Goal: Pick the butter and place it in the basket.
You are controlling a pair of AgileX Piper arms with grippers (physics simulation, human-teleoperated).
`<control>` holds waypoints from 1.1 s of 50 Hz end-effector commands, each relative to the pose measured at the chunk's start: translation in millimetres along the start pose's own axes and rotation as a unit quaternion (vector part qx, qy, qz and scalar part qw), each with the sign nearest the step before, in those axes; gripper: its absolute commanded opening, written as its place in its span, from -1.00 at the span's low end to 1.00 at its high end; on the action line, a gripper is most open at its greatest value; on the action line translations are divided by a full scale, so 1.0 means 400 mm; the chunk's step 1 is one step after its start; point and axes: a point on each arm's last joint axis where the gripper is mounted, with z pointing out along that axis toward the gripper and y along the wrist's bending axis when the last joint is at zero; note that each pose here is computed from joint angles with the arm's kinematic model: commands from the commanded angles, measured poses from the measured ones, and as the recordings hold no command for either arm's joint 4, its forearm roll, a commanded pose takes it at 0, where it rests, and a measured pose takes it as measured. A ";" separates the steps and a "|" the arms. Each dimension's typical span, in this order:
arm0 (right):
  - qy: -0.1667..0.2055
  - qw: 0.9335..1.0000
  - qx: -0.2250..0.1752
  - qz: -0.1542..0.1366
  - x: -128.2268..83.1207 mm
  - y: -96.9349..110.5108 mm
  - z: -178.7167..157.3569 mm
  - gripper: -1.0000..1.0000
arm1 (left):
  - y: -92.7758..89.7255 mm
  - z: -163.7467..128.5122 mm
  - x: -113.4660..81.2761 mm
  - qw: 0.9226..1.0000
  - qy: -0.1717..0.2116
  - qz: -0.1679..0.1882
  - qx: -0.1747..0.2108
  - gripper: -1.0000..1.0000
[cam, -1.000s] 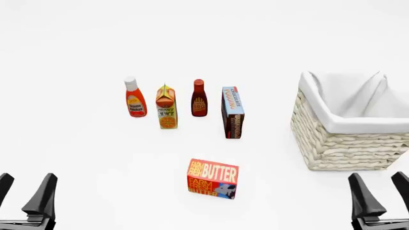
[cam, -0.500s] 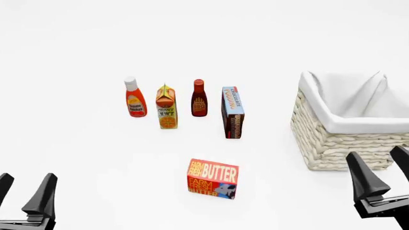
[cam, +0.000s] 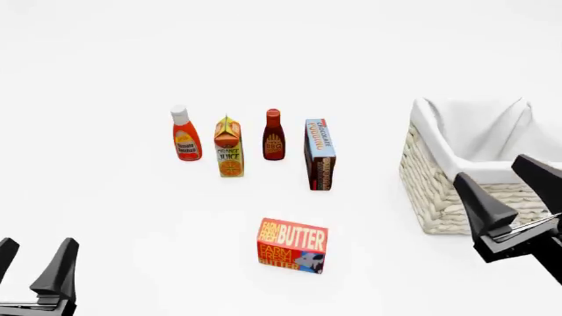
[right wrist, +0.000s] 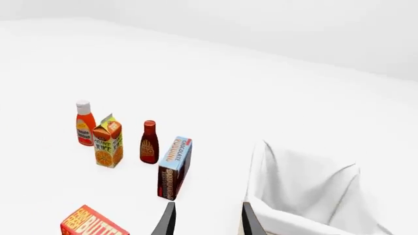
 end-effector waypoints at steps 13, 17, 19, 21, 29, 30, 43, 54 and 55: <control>0.049 0.994 -0.073 -0.070 -0.060 0.040 0.127 1.00 | 0.000 0.000 0.000 1.000 0.000 0.000 0.000 1.00; 0.055 0.991 -0.091 -0.084 -0.073 0.054 0.152 1.00 | 0.000 0.000 0.000 1.000 0.000 0.000 0.000 1.00; 0.055 0.989 -0.095 -0.096 -0.079 0.058 0.168 1.00 | 0.000 0.000 0.000 1.000 0.000 0.000 0.000 1.00; 0.057 0.987 -0.103 -0.105 -0.088 0.065 0.181 1.00 | 0.000 0.000 0.000 1.000 0.000 0.000 0.000 1.00; 0.068 0.981 -0.126 -0.131 -0.109 0.086 0.221 1.00 | 0.000 0.000 0.000 1.000 0.000 0.000 0.000 1.00; 0.071 0.979 -0.131 -0.139 -0.110 0.092 0.229 1.00 | 0.000 0.000 0.000 1.000 0.000 0.000 0.000 1.00; 0.097 0.966 -0.168 -0.174 -0.125 0.135 0.300 1.00 | 0.000 0.000 0.000 1.000 0.000 0.000 0.000 1.00; 0.127 0.953 -0.207 -0.183 -0.115 0.189 0.347 1.00 | 0.000 0.000 0.000 1.000 0.000 0.000 0.000 1.00; 0.132 0.951 -0.211 -0.185 -0.111 0.195 0.353 1.00 | 0.000 0.000 0.000 1.000 0.000 0.000 0.000 1.00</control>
